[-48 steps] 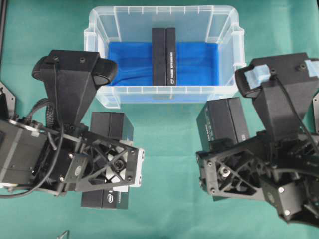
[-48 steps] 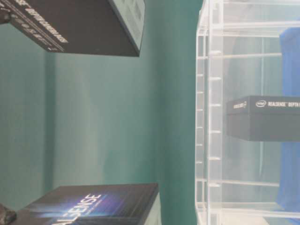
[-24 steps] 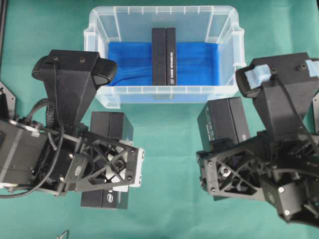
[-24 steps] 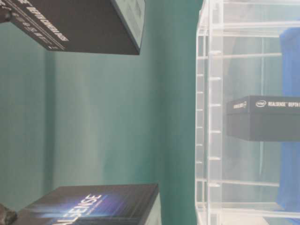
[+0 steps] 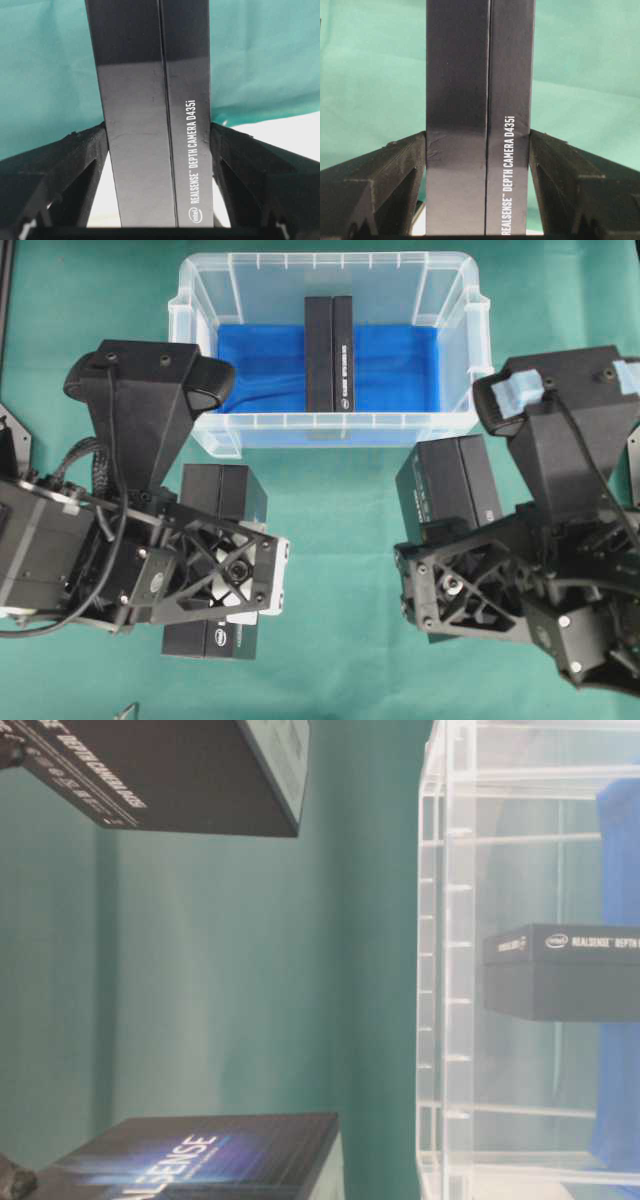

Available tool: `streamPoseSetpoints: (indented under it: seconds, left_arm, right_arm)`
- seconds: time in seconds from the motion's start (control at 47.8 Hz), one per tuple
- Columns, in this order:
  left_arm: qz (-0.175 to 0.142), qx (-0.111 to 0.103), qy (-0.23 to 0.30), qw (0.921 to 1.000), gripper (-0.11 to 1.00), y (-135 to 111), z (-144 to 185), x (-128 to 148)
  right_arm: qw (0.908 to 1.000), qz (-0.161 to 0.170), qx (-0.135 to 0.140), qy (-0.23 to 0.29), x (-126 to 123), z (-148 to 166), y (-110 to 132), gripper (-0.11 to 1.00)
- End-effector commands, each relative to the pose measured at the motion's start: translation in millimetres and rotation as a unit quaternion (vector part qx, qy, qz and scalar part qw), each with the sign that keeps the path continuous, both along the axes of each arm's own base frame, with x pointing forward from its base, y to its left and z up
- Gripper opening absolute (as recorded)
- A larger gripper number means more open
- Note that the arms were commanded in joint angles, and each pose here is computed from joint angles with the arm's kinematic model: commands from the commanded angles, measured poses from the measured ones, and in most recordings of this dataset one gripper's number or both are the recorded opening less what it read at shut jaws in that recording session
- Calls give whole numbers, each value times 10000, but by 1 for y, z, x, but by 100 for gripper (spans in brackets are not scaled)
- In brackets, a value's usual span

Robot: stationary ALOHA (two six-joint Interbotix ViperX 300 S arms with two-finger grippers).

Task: Take the box out of the case with both arms.
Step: 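Carry both boxes toward the front of the table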

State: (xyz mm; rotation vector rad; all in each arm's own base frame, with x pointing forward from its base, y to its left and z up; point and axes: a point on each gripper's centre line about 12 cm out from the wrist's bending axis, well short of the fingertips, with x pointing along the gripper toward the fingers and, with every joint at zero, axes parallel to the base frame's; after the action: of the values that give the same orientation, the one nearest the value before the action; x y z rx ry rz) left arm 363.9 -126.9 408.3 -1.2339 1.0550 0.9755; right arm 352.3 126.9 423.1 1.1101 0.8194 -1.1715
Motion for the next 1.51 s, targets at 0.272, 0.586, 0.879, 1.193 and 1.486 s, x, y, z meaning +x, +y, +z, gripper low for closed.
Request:
streamPoseSetpoints:
  seconds: [0.272,0.586,0.879,1.193,1.486]
  left_arm:
    - [100,75,-219,9997,64,7,11,0]
    - [142,277,114,9994,64,8,-25,9]
    - [315,448,132,9984,64,7,-79,14]
    - [452,430,208,9978,64,7,-135,12]
    - [431,307,85,9986,64,8,-180,15]
  right_arm:
    - [9998,-51,-57,-166,-4,10,-5,67]
    - [9998,3,-178,-7,6,-25,-4,67]
    - [10000,-41,-44,-32,21,-87,6,67]
    - [9998,-183,97,-57,21,-154,7,67]
    - [9990,-344,251,-158,19,-194,-1,67]
